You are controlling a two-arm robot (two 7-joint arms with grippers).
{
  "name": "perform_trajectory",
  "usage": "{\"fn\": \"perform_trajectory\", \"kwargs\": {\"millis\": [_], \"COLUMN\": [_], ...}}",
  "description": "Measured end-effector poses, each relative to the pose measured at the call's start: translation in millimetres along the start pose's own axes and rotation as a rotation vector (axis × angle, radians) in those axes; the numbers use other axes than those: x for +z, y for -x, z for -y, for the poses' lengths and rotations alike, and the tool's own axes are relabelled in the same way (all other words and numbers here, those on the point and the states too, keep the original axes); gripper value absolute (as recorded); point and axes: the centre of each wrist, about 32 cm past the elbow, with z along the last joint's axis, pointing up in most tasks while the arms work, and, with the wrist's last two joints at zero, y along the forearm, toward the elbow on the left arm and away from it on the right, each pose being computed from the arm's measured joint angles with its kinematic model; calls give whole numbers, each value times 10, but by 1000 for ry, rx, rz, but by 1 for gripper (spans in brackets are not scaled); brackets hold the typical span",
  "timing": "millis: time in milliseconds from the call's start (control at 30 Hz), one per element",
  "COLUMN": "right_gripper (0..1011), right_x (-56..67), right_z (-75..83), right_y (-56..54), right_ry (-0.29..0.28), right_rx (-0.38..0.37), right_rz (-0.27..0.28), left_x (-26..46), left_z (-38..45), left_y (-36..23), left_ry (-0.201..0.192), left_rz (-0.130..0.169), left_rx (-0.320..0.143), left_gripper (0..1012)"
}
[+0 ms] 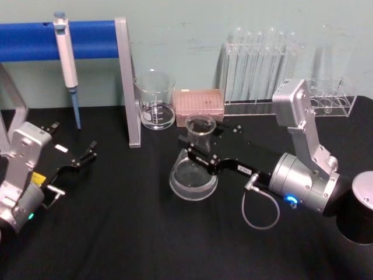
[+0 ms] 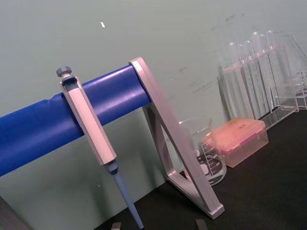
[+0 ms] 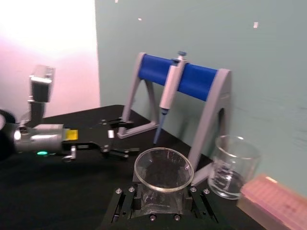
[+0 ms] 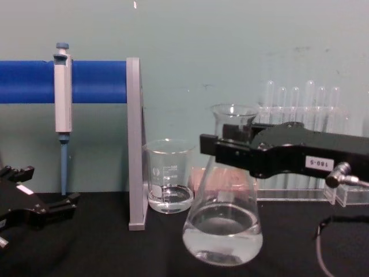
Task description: Grasp the erlenmeyer flask with one hand, shake it three times, then place it back.
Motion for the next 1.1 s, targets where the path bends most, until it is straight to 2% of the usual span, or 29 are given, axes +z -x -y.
{"fn": "perform_trajectory", "kwargs": {"millis": [300,567,700,1100], "right_gripper": [451,451,451,451], "right_x": [3,2,-8,-40], "right_z": [-17,-41,-47,18], "right_y": [53,39,12,-153], "right_ry": [-2,-2,-1,9], "right_rx": [65,79,59,-111], "right_rz": [3,9,9,26], "left_x": [0,0,0,0], "left_z": [0,0,0,0], "left_y": [0,0,0,0], "left_ry": [0,0,0,0], "left_rz": [0,0,0,0], "left_rx": [0,0,0,0], "left_gripper": [1001,1001,1001,1001]}}
